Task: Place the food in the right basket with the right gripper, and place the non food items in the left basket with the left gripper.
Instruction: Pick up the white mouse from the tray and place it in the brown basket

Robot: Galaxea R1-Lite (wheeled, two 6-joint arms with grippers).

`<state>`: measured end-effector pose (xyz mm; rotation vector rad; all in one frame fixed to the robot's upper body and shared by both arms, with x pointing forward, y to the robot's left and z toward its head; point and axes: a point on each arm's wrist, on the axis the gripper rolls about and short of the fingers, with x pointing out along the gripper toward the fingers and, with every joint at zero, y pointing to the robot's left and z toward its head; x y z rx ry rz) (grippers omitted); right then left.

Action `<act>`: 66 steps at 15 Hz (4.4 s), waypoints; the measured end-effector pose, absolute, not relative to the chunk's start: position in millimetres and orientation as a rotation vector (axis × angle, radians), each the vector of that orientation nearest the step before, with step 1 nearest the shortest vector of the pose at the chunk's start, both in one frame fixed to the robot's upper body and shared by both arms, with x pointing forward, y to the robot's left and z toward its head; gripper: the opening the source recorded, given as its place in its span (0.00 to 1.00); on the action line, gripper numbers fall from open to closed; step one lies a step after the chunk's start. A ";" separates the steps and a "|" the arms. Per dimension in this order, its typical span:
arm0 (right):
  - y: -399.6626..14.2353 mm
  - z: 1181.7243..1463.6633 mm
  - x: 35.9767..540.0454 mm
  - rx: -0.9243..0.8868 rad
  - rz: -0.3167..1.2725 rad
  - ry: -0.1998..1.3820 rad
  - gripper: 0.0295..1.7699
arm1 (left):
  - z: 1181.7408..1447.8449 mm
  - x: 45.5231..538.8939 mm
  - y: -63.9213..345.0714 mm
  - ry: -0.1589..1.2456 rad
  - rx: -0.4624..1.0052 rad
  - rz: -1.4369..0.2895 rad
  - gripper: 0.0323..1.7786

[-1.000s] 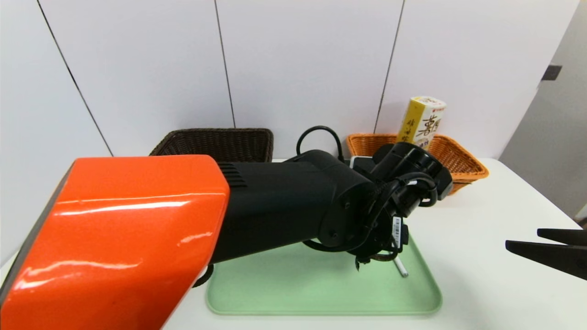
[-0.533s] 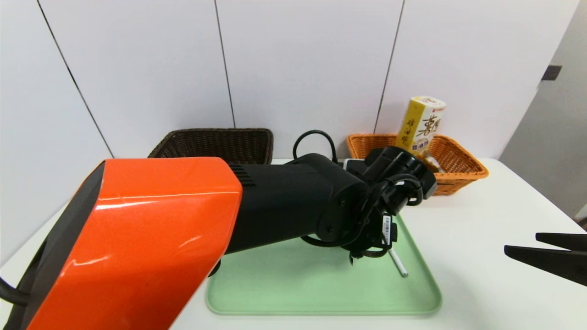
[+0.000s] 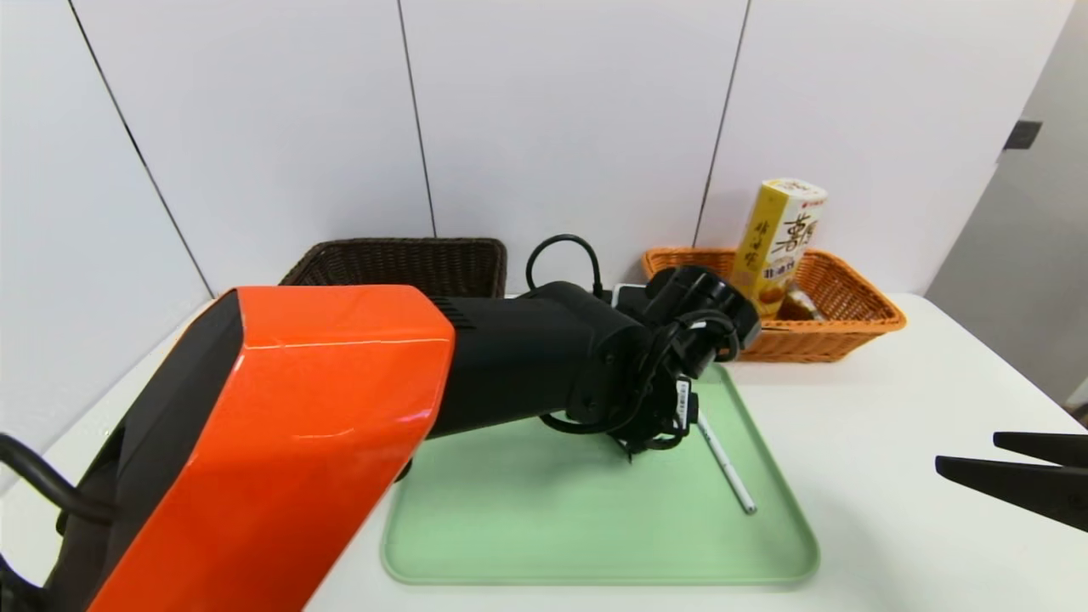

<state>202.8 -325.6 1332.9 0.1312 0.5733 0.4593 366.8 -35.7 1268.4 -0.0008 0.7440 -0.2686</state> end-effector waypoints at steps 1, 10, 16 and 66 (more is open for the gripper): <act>-325.3 1332.9 202.7 0.131 0.462 0.574 0.97 | 1266.7 369.5 -34.5 0.746 0.000 -0.262 0.95; -324.1 1333.1 202.2 0.126 0.474 0.573 0.97 | 1265.2 375.6 -33.5 0.734 -0.004 -0.265 0.95; -323.4 1333.0 202.3 0.123 0.480 0.573 0.97 | 1261.3 377.6 -36.8 0.725 0.001 -0.278 0.95; -323.6 1339.5 196.4 0.118 0.478 0.535 0.97 | 1394.1 380.1 86.9 0.534 0.363 -0.274 0.56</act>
